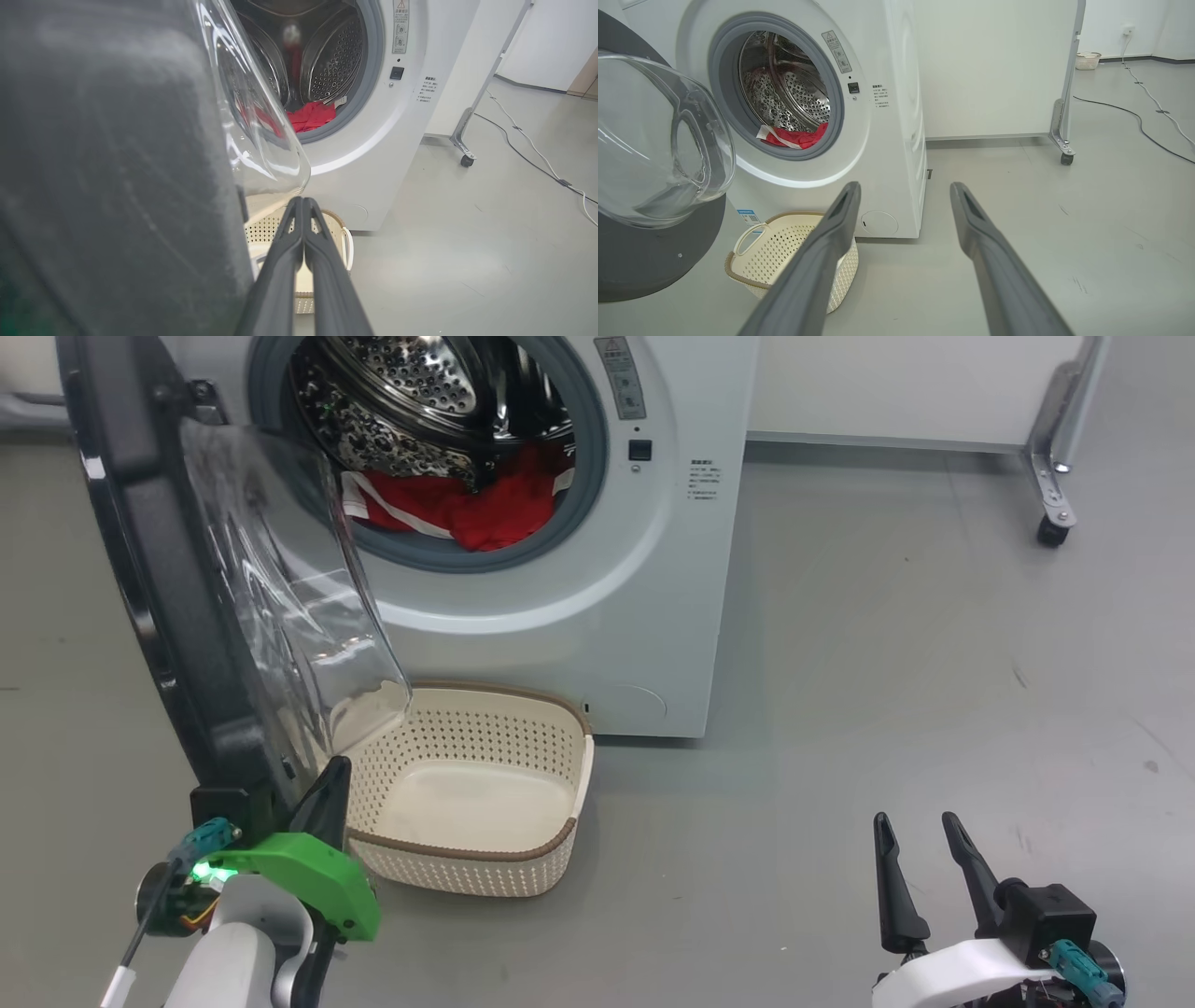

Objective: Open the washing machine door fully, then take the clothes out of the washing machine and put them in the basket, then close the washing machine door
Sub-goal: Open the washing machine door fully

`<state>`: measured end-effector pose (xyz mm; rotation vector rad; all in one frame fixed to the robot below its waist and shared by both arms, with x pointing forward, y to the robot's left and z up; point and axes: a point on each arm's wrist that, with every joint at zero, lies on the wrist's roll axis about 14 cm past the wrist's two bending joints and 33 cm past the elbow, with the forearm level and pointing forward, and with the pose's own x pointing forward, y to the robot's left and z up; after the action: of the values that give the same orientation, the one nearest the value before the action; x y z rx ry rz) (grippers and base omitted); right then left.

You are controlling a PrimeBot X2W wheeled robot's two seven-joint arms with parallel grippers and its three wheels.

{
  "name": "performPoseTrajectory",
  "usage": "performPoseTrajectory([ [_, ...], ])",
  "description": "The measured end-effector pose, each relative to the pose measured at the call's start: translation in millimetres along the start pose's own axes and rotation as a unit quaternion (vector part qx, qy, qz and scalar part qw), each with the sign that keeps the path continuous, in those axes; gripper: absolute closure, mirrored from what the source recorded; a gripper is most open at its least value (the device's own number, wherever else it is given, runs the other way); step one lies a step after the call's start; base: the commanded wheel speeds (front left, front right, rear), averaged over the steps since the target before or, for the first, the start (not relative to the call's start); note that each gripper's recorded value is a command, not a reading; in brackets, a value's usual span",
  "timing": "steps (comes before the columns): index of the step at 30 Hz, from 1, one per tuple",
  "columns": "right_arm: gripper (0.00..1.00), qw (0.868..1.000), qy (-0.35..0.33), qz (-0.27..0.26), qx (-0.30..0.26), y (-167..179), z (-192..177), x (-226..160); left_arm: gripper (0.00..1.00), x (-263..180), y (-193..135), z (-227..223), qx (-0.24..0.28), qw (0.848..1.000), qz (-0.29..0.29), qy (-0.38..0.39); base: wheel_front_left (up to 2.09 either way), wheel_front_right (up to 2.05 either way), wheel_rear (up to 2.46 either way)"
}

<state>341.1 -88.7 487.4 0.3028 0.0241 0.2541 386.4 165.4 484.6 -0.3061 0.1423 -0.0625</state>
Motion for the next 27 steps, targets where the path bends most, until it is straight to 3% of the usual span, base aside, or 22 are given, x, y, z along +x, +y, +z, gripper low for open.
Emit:
performPoseTrajectory([
  [16, 0.00, 0.997, 0.025, 0.075, 0.003, 44.6, -15.1, 19.2, 1.00, -33.1, 65.5, 14.4, -0.013, 0.995, 0.090, -0.031, 0.00, 0.00, 0.00],
  [27, 0.00, 0.992, 0.063, 0.105, 0.006, 60.2, -39.7, 22.1, 1.00, -50.2, 127.4, 23.2, -0.022, 0.983, 0.175, -0.045, 0.00, 0.00, 0.00],
])
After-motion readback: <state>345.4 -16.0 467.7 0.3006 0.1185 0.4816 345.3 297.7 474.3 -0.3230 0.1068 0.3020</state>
